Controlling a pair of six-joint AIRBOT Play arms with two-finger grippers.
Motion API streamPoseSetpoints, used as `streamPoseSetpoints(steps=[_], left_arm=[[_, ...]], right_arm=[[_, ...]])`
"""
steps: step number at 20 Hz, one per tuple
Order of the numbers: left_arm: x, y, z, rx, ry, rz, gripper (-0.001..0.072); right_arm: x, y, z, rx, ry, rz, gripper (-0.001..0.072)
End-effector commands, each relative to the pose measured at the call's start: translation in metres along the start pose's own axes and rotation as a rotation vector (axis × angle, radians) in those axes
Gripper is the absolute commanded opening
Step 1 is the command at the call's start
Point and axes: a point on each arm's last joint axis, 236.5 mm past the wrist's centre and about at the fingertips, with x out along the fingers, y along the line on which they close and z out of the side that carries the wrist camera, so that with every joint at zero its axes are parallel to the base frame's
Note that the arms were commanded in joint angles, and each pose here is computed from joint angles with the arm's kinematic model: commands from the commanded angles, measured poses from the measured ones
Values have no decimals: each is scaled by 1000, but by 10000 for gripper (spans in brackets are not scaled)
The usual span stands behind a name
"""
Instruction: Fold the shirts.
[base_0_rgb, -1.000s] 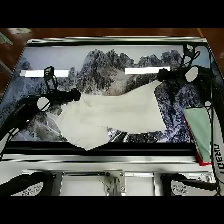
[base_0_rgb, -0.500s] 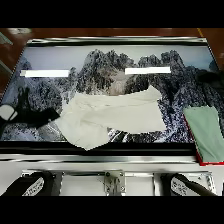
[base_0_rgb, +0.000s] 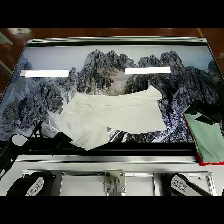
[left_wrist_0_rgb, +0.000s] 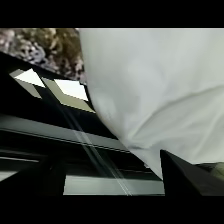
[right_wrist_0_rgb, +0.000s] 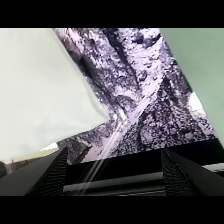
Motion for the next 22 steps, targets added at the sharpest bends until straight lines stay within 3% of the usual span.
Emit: streamPoseSetpoints(steps=[1,8,9,11,13,17,22], left_arm=[[10,5,5,-49,-25,-14,712],[36,-17,14,-117,-15,-119,697],[41,-19,11,-130,0,-123,588],[45,-24,8,-131,17,-143,228],[41,-33,9,-110,16,-176,46],[17,-67,21,91,-38,-251,46],[-20,-106,45,180,-133,-326,46]], right_arm=[[6,17,-8,12,23,88,691],[6,19,-5,35,14,98,691],[6,20,-5,45,15,103,691],[5,21,-6,59,17,105,692],[12,15,-12,68,40,88,692],[52,4,-45,122,120,86,692],[101,14,-64,254,163,190,691]])
